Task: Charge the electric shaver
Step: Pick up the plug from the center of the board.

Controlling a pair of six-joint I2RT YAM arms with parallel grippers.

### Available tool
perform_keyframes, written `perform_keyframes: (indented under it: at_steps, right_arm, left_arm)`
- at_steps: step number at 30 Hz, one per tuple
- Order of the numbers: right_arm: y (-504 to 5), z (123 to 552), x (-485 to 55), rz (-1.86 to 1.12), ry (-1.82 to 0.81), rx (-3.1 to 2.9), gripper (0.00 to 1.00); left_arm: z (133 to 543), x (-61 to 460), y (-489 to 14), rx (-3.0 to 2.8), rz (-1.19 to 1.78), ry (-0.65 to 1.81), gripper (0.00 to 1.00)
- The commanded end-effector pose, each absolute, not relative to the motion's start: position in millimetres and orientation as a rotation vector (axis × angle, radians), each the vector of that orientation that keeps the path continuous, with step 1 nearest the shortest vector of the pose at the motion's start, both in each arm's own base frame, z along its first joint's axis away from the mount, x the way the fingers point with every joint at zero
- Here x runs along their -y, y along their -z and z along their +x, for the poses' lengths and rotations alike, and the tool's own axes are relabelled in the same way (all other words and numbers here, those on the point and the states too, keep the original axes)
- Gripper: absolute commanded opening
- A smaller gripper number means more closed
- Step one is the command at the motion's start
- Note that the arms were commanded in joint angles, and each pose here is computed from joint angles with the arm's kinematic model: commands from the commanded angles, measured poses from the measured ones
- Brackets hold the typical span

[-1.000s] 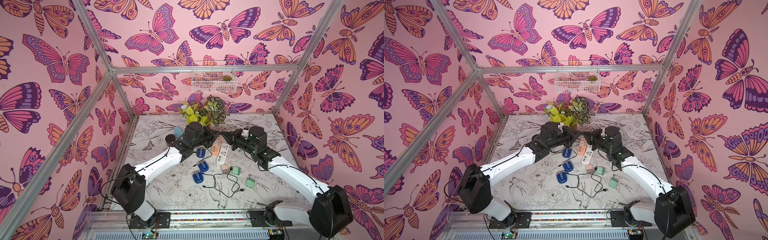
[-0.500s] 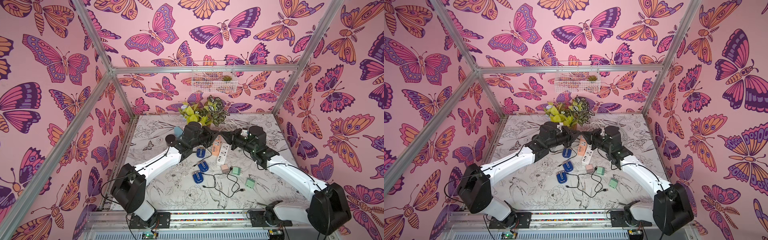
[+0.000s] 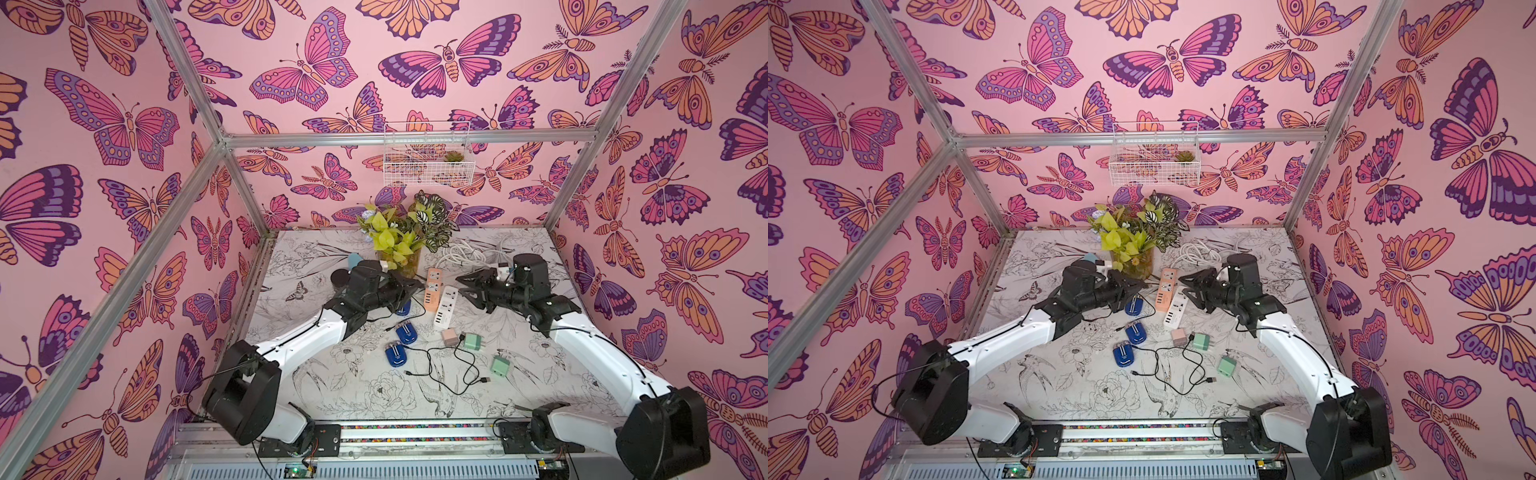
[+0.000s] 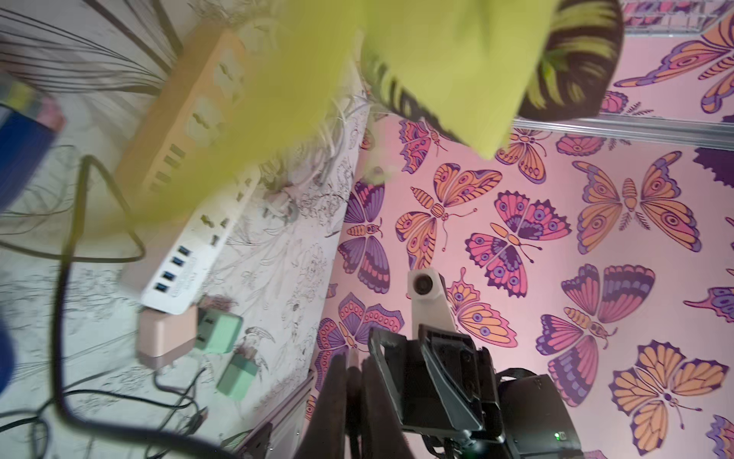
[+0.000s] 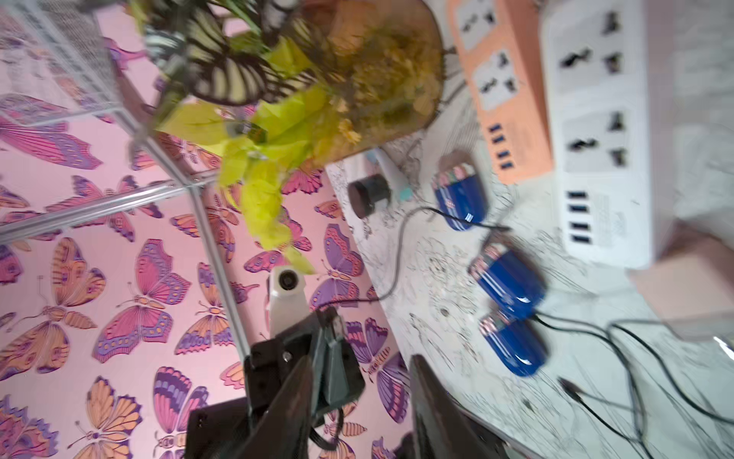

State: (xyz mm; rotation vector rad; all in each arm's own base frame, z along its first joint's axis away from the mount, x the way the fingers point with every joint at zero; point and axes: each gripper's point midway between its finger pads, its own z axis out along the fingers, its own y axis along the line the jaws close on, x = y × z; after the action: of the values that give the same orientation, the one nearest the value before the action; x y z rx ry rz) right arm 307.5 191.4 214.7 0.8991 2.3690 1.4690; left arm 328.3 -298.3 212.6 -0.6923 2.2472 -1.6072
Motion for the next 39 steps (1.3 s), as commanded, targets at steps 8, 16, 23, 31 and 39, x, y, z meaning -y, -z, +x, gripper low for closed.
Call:
perform_keyframes:
  at_steps: [8, 16, 23, 31, 39]
  right_arm:
    - [-104, 249, -197, 0.381, -0.710, -2.912, 0.35]
    - [-76, 249, -190, 0.442, -0.572, -2.937, 0.33]
    - [-71, 252, -235, 0.468, -0.716, -2.960, 0.33]
    - [-32, 246, -228, 0.645, -0.711, -2.972, 0.40]
    - [-34, 266, -175, 0.827, -0.693, -2.828, 0.45]
  left_arm:
    - [297, 247, -181, -2.291, -0.665, 1.502, 0.00]
    - [294, 244, -187, -2.277, -0.652, 1.503, 0.00]
    - [293, 246, -188, -2.286, -0.641, 1.518, 0.00]
    - [288, 246, -184, -2.307, -0.644, 1.535, 0.00]
    - [283, 244, -182, -2.309, -0.650, 1.545, 0.00]
